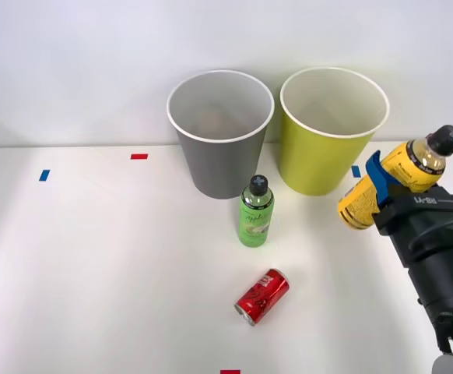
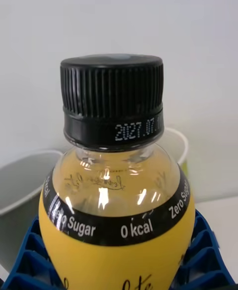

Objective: Put cans in the gray bin, plastic bottles in the light green bin

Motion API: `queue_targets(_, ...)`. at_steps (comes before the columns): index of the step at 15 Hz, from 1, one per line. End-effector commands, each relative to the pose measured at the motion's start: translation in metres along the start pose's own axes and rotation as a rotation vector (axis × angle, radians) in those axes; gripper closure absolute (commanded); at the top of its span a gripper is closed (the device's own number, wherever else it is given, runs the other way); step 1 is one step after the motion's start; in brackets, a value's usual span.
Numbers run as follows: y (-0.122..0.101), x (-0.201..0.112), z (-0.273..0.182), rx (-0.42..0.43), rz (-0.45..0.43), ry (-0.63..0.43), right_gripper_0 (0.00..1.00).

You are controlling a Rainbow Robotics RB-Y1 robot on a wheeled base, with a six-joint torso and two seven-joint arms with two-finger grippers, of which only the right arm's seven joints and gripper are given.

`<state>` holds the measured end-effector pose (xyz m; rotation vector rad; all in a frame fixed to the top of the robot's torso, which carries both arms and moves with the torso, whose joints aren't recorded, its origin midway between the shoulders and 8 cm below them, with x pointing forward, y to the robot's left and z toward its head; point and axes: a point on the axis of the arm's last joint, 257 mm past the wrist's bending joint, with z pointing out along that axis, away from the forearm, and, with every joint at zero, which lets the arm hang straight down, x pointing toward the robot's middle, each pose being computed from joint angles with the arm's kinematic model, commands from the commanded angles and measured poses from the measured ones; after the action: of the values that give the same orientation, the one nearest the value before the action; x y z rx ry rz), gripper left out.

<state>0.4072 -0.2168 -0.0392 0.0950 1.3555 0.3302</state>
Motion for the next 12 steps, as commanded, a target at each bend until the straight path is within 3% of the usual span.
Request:
queue_targets(1,0.017,-0.035,0.019,-0.057,0.038,-0.081,1.0)
queue_targets(7,0.024,-0.07,0.058,-0.069,0.032,-0.08,1.0)
queue_targets(12,0.027,-0.08,0.123,-0.08,0.078,-0.101,1.0)
